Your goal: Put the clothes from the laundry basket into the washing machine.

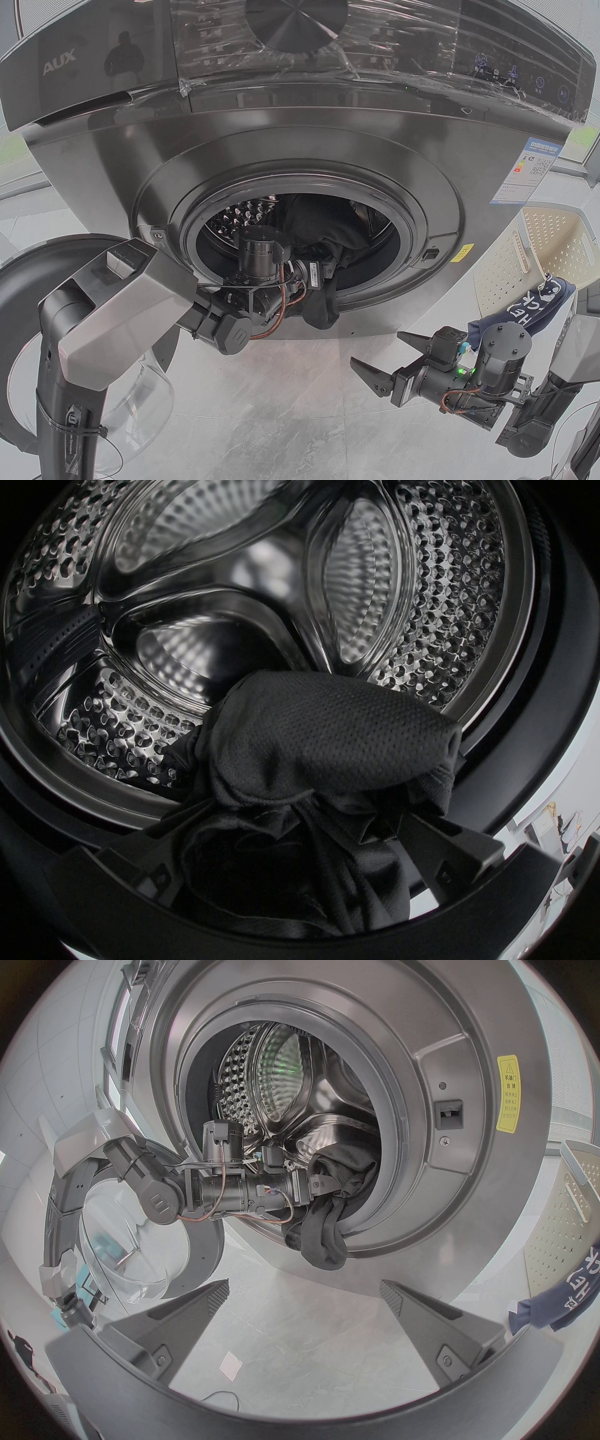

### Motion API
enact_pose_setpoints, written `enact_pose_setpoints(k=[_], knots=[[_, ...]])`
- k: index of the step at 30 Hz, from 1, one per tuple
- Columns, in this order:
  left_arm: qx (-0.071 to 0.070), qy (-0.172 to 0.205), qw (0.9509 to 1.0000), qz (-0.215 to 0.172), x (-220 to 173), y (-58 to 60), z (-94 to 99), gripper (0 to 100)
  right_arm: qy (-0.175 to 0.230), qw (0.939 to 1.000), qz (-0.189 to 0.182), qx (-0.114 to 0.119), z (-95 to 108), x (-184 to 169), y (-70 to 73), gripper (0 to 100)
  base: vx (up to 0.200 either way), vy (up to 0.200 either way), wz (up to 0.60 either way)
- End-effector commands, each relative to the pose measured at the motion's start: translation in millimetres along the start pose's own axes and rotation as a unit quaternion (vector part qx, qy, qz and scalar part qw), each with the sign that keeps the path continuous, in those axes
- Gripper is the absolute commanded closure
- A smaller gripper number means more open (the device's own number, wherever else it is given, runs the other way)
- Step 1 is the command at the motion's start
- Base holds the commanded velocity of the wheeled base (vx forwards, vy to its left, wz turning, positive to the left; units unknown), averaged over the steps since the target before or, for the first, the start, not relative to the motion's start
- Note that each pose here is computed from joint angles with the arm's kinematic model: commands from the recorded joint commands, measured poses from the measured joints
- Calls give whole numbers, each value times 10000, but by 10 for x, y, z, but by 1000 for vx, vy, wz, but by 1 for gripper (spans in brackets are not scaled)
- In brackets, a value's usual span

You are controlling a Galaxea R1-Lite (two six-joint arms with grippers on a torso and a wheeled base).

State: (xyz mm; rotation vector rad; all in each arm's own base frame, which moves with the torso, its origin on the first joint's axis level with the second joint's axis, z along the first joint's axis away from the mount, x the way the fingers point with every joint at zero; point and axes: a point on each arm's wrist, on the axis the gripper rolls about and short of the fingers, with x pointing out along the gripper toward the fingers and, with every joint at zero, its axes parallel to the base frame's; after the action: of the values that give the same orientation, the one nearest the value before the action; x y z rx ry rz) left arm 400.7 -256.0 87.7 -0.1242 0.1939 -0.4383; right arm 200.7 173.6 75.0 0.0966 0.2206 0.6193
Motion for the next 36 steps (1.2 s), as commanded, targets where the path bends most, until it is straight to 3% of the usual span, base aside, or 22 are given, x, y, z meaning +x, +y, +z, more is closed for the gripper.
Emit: enact_pose_setpoints(k=[1, 3, 9, 12, 14, 15, 18, 21, 23, 24, 30, 36], knots=[[41, 139, 9999, 37, 10, 23, -77, 100, -5, 10000, 3, -1, 2, 0, 2, 0, 0, 0, 0], [142, 175, 9997, 57, 36, 44, -125, 100, -5, 10000, 3, -1, 2, 0, 2, 0, 0, 0, 0], [163, 215, 9996, 48, 43, 42, -159, 100, -5, 10000, 3, -1, 2, 0, 2, 0, 0, 0, 0], [121, 42, 9999, 19, 69, 15, -70, 100, -12, 10000, 5, 0, 5, 3, 3, 0, 0, 0, 0], [18, -401, 9992, 34, 163, -10, 149, 100, -5, 10000, 3, -1, 2, 0, 2, 0, 0, 0, 0], [18, -401, 9992, 34, 163, -10, 149, 100, -5, 10000, 3, -1, 2, 0, 2, 0, 0, 0, 0], [-298, -978, 9947, 134, 256, 20, 437, 100, -20, 10000, 6, 1, 8, 1, 3, 0, 0, 0, 0], [-455, -1318, 9899, 239, 337, 40, 542, 100, -20, 10000, 6, 1, 7, 5, 4, 0, 0, 0, 0], [-455, -1318, 9899, 239, 337, 40, 542, 100, -20, 10000, 6, 1, 7, 5, 4, 0, 0, 0, 0], [-523, -1708, 9833, 357, 454, 107, 601, 100, -29, 10000, 0, 3, 12, 4, 0, 0, 0, 0, 0], [-621, -2188, 9727, 466, 581, 99, 692, 100, -37, 10000, -6, 6, 18, -2, -7, 0, 0, 0, 0], [-630, -2244, 9714, 453, 577, 93, 723, 100, -37, 10000, -6, 6, 18, -2, -7, 0, 0, 0, 0]])
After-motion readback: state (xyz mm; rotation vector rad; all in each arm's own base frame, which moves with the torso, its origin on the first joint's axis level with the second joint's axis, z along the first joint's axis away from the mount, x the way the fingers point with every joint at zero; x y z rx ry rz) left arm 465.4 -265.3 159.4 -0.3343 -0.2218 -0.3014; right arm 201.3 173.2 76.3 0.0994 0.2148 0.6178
